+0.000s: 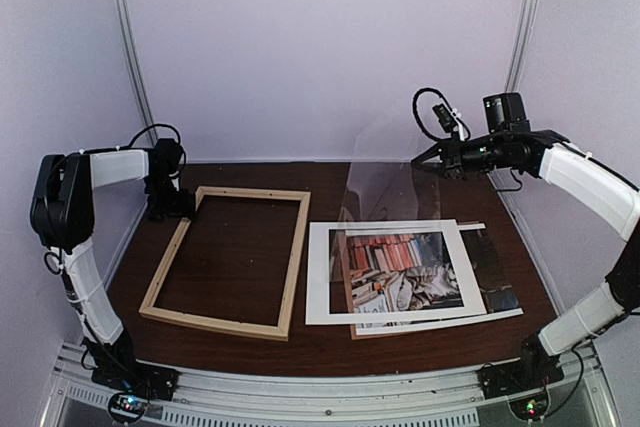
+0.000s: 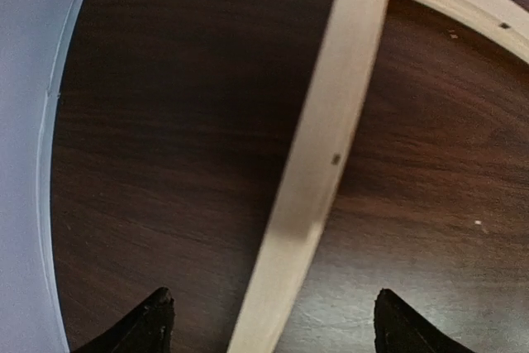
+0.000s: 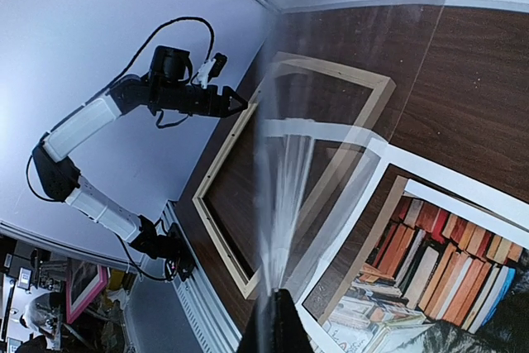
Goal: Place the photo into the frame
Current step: Move the frame body to the center of the board.
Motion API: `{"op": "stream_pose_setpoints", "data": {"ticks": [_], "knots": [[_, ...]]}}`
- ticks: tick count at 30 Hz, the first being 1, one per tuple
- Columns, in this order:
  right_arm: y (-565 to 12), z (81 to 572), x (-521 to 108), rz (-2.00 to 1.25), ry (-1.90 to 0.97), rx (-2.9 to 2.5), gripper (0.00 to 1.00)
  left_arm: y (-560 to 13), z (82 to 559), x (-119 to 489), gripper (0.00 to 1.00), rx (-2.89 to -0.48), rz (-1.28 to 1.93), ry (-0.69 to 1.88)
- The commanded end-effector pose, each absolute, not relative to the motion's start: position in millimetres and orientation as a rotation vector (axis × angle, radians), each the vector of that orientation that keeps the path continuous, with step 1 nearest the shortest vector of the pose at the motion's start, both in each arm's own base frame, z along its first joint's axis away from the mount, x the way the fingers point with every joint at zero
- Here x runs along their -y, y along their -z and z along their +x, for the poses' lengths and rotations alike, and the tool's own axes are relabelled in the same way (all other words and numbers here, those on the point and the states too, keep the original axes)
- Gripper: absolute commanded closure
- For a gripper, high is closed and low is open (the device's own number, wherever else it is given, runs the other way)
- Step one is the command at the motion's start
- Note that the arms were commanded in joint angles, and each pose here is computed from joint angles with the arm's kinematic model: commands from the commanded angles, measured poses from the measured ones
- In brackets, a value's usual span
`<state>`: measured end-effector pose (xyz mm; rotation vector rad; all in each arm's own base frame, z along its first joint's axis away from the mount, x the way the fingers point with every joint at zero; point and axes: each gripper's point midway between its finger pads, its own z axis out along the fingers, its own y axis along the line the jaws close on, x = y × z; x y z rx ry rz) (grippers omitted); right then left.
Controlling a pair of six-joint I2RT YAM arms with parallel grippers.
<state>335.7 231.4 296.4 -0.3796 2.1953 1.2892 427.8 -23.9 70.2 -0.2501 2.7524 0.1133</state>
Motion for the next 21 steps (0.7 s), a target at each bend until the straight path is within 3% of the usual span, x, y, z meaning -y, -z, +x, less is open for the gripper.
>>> {"op": "stream_pose_setpoints", "data": {"ticks": [1,10,21], "knots": [[-319,332,-237,-0.418,-1.326,-2.121,1.0,-65,430,6,0.15,-2.786,-0.262,-0.157],[-330,333,-236,-0.417,-1.317,-2.103,1.0,-26,418,35,0.15,-2.885,-0.273,0.094],[-328,339,-236,-0.401,-1.311,-2.119,1.0,-23,393,71,0.23,-2.859,-0.28,0.265]]}}
